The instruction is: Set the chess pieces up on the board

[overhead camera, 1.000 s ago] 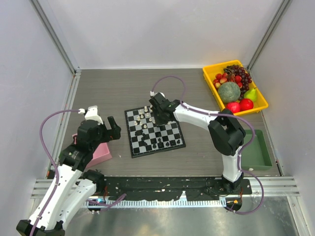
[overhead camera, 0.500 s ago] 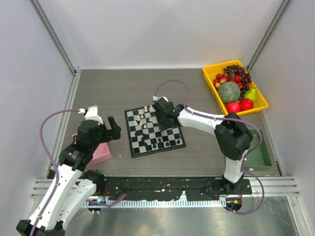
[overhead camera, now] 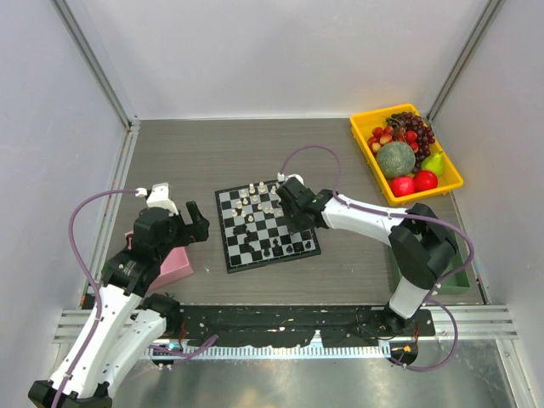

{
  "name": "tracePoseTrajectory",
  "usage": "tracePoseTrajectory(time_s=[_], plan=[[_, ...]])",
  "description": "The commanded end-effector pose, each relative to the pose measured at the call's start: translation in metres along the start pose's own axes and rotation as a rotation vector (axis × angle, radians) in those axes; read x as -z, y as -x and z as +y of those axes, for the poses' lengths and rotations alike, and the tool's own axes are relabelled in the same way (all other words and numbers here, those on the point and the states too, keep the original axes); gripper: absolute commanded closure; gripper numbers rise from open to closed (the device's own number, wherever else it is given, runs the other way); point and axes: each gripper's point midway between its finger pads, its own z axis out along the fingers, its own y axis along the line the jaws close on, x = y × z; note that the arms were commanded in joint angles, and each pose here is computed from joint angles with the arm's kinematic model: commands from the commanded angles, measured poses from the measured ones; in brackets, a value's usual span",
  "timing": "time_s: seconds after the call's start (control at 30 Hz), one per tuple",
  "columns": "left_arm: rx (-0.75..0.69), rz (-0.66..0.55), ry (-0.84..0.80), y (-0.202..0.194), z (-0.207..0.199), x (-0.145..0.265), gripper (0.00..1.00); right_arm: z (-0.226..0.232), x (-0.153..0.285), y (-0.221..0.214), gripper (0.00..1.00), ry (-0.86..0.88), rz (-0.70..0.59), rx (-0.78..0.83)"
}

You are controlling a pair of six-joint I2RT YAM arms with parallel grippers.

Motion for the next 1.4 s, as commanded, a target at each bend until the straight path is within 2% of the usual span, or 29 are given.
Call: tracePoseTrajectory(time_s=[0.0, 0.93, 1.37], plan=[[0.021, -0.039, -0.034, 0.013, -0.009, 0.004, 0.00, -0.004, 0.016, 0.002, 0.89, 0.007, -0.042, -0.035], [0.026, -0.033, -0.044, 0.011, -0.011, 0.002, 0.00, -0.003, 0.023, -0.012, 0.88, 0.047, -0.027, -0.051], [0.026, -0.039, -0.044, 0.014, -0.012, 0.003, 0.00, 0.010, 0.035, 0.021, 0.64, 0.078, -0.086, -0.029]])
